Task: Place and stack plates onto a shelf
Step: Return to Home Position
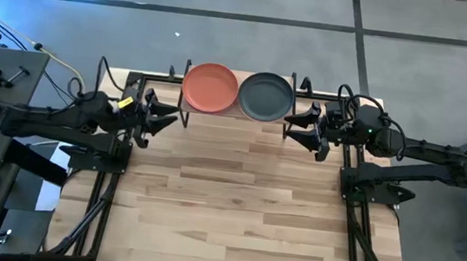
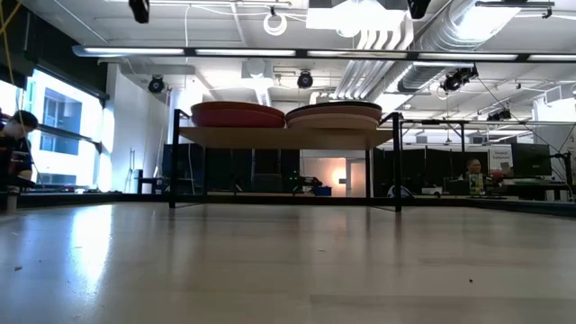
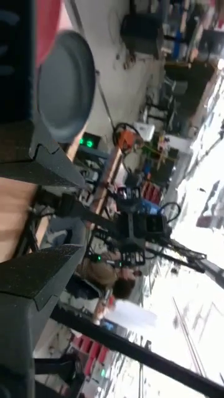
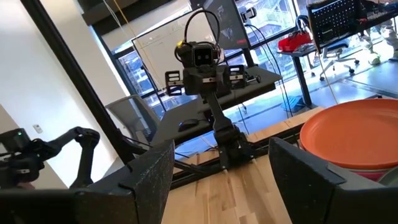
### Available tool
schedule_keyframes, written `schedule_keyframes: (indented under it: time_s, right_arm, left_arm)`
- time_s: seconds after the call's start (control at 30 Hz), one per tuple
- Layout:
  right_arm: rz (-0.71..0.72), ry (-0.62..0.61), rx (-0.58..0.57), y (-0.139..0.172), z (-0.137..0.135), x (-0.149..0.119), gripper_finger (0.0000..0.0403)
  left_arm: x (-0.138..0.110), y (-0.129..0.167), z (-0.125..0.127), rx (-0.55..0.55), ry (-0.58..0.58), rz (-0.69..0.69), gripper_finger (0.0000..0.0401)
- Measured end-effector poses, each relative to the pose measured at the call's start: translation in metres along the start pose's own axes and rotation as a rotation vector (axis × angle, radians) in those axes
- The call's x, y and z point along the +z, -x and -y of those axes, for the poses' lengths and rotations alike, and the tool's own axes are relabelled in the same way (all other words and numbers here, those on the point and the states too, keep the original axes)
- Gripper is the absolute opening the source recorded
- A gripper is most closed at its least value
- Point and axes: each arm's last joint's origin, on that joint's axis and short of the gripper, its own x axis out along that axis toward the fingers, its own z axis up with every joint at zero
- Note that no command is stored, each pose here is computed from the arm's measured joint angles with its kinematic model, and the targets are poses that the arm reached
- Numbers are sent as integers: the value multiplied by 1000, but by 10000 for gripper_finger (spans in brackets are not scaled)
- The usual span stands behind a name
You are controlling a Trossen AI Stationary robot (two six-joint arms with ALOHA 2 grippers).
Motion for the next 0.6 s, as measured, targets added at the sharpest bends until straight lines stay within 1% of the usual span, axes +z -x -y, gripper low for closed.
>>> schedule_keyframes:
  time_s: [0.1, 0.23, 0.43, 0.6]
  right_arm:
    - [0, -2, 0, 0, 0, 0, 243]
    - [0, 0, -1, 0, 0, 0, 243]
    - [0, 2, -1, 0, 0, 0, 243]
    - [0, 35, -1, 0, 0, 0, 243]
  left_arm:
    - [3, 10, -1, 23, 2, 3, 152]
    - [7, 17, -1, 18, -20, 27, 152]
    - [-2, 17, -4, 42, -8, -58, 152]
    - [-2, 17, -4, 44, -5, -64, 152]
